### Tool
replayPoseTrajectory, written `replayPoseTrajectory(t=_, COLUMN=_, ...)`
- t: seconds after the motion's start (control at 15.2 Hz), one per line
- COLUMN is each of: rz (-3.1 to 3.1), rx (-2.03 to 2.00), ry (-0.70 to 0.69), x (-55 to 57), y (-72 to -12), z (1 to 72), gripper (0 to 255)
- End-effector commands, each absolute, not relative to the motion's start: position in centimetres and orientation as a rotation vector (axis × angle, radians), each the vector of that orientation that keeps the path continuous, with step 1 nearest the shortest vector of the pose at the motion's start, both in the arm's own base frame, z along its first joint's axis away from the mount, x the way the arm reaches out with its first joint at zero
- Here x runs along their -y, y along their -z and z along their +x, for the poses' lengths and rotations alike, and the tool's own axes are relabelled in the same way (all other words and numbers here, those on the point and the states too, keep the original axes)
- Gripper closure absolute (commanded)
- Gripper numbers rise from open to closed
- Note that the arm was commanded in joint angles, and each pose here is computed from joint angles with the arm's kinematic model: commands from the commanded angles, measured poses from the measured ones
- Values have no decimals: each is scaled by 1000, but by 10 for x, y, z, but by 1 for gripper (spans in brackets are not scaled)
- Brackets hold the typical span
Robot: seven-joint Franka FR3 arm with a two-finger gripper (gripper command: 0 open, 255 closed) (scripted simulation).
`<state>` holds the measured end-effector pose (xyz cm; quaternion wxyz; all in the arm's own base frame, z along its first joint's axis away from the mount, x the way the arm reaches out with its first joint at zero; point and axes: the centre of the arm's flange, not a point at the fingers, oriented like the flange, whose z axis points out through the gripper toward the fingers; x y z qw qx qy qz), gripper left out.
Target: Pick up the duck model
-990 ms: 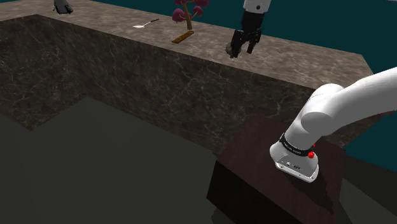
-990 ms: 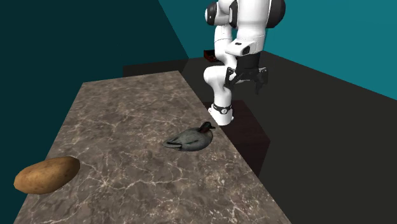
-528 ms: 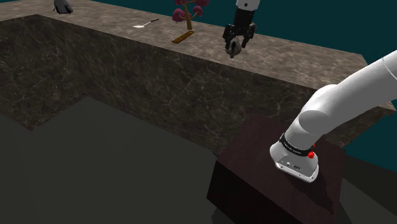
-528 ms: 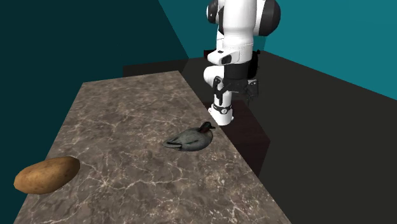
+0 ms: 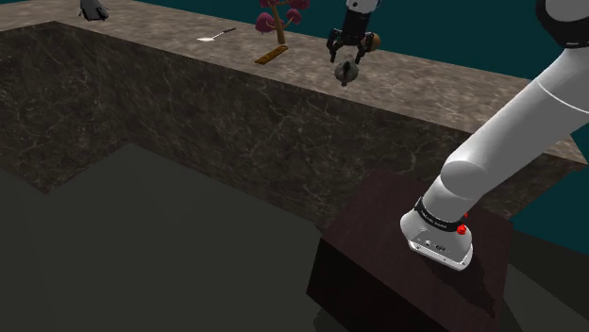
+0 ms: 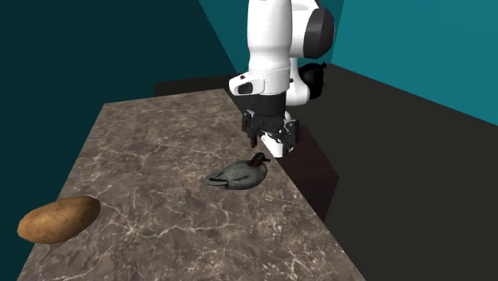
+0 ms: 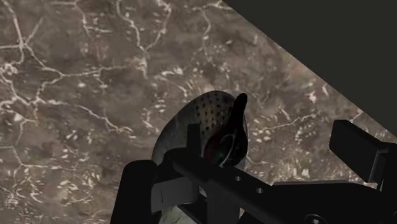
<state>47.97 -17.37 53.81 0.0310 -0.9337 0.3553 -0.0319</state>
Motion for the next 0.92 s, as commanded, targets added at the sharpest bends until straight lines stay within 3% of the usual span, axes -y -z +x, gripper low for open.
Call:
replayPoseTrajectory(t=0.0, rz=-2839, rx=-1190, ry=111, x=197, y=-536, z=491, gripper=0)
replayPoseTrajectory(t=0.46, rz=-2686, rx=-1504, ry=153, x=280, y=-528, z=515, gripper=0)
replayPoseTrajectory(t=0.86, rz=-2681, rx=-1512, ry=154, x=283, y=-501, z=516, gripper=0)
